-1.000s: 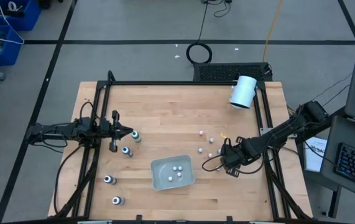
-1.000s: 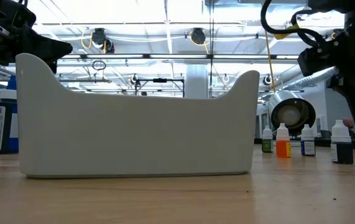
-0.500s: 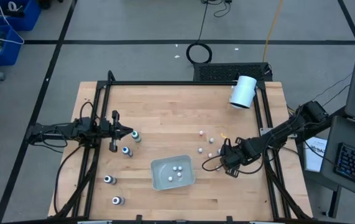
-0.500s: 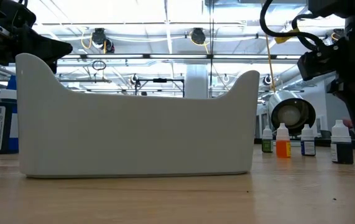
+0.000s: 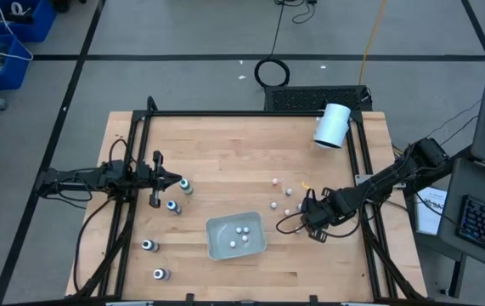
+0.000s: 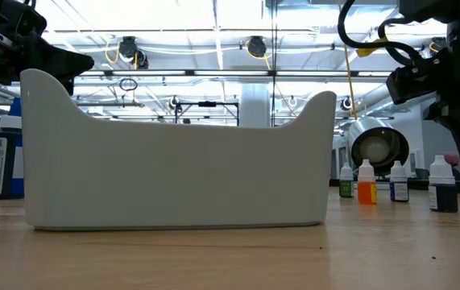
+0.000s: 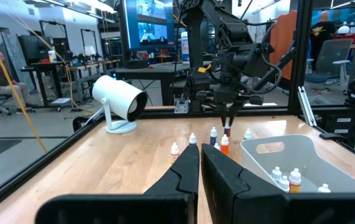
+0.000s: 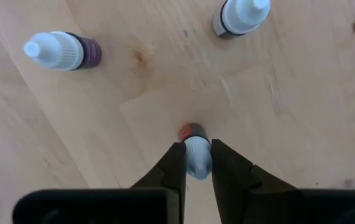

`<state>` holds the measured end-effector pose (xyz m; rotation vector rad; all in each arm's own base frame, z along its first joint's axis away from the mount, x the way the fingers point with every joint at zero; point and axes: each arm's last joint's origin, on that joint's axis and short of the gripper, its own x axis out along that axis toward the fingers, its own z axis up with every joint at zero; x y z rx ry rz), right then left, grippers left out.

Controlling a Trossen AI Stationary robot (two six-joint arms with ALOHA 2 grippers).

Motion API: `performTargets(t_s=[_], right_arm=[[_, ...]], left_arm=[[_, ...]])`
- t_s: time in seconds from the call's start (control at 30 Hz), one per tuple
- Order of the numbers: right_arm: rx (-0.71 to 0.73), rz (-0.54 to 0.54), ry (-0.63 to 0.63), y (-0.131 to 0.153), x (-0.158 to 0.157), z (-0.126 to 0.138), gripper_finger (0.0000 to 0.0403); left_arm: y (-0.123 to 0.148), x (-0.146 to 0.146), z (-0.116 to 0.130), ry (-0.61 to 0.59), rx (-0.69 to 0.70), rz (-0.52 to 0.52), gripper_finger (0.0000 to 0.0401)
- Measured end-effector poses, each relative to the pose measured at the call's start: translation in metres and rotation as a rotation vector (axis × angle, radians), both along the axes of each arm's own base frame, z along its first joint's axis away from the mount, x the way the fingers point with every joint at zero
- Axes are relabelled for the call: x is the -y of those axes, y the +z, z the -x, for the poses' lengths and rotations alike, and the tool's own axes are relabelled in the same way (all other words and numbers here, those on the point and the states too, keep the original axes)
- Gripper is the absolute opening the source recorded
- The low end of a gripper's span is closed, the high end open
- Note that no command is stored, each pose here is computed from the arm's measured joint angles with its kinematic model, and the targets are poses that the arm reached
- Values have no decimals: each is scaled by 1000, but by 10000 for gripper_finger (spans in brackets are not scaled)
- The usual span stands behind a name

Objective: Pick & Place food coloring
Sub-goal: Put the small red food coloring bottle in the gray bin

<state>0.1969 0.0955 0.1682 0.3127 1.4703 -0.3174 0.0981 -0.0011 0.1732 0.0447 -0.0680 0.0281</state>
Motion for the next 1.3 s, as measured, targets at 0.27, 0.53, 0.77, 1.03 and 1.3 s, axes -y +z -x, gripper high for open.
performTargets(t_s=[0.27, 0.53, 0.77, 1.03, 1.3], right_arm=[[59, -19, 85, 7, -4, -8, 40], [219, 14, 203, 56, -10, -36, 40], [457, 101, 367, 120, -15, -72, 40], [374, 150, 604, 134, -26, -133, 40], [240, 128, 754, 118, -37, -193, 40]], left_arm=[[0, 0, 0, 0, 0, 0, 26], [0, 0, 0, 0, 0, 0, 26], [0, 0, 0, 0, 0, 0, 26], [0, 0, 0, 0, 0, 0, 26], [0, 0, 0, 0, 0, 0, 26]])
